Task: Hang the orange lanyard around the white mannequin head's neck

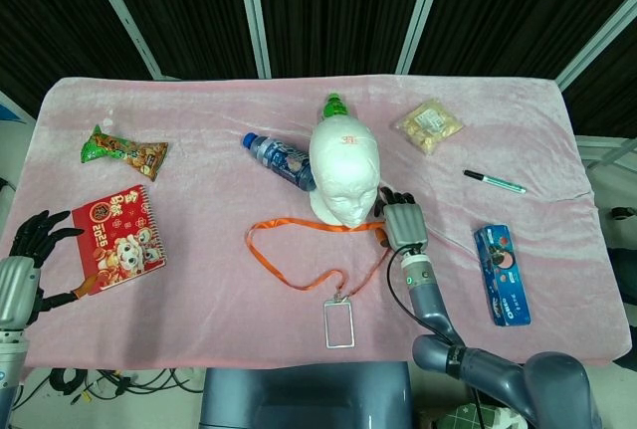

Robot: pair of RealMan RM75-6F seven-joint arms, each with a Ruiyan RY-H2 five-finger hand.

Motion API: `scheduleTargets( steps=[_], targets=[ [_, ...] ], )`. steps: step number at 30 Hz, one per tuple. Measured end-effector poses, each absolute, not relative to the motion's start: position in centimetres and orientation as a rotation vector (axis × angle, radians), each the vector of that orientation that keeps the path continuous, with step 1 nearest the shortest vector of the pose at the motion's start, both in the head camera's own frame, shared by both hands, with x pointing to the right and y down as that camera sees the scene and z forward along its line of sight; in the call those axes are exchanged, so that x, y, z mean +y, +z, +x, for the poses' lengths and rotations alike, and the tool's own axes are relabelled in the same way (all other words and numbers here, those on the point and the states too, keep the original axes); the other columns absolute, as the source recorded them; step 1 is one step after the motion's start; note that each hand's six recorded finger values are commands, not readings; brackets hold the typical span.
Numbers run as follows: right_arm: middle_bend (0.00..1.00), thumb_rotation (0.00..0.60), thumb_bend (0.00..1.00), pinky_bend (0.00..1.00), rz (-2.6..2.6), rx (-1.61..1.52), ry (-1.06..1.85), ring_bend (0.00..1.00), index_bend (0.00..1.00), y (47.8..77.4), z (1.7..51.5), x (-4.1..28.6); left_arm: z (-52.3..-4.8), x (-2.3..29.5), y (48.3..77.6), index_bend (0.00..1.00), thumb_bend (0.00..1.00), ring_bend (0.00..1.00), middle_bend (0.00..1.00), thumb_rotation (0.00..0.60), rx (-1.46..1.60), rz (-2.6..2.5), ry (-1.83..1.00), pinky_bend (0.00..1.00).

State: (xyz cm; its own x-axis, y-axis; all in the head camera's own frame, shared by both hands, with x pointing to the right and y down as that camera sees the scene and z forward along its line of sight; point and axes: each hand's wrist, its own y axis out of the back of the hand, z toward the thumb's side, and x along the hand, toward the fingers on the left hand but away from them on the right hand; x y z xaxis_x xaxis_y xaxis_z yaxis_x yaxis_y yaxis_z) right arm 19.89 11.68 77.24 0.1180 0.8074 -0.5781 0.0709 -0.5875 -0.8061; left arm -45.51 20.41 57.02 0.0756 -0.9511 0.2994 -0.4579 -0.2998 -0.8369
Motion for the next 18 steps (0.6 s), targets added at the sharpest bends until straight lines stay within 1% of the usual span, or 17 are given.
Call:
scheduleTargets(
  steps=[6,10,18],
  targets=[
    [0.16,0.6,0.27,0.19,-1.778,-0.857,1.527,0.22,0.53,77.45,20.08,11.53,-45.49,20.48,57.13,0.29,0.2,0.0,0.11,0.6,1.393,-1.82,-1.179,0.02],
    [0.16,0.6,0.29,0.19,-1.785,-0.861,1.522,0.22,0.53,77.46,20.03,11.51,-45.51,20.47,57.29,0.29,0.2,0.0,0.11,0.6,1.395,-1.828,-1.186,0.02],
    [0.16,0.6,0.29,0.19,-1.803,-0.86,1.513,0.22,0.53,77.38,19.84,11.74,-45.63,20.47,57.39,0.29,0.2,0.0,0.11,0.6,1.4,-1.828,-1.199,0.02]
  ],
)
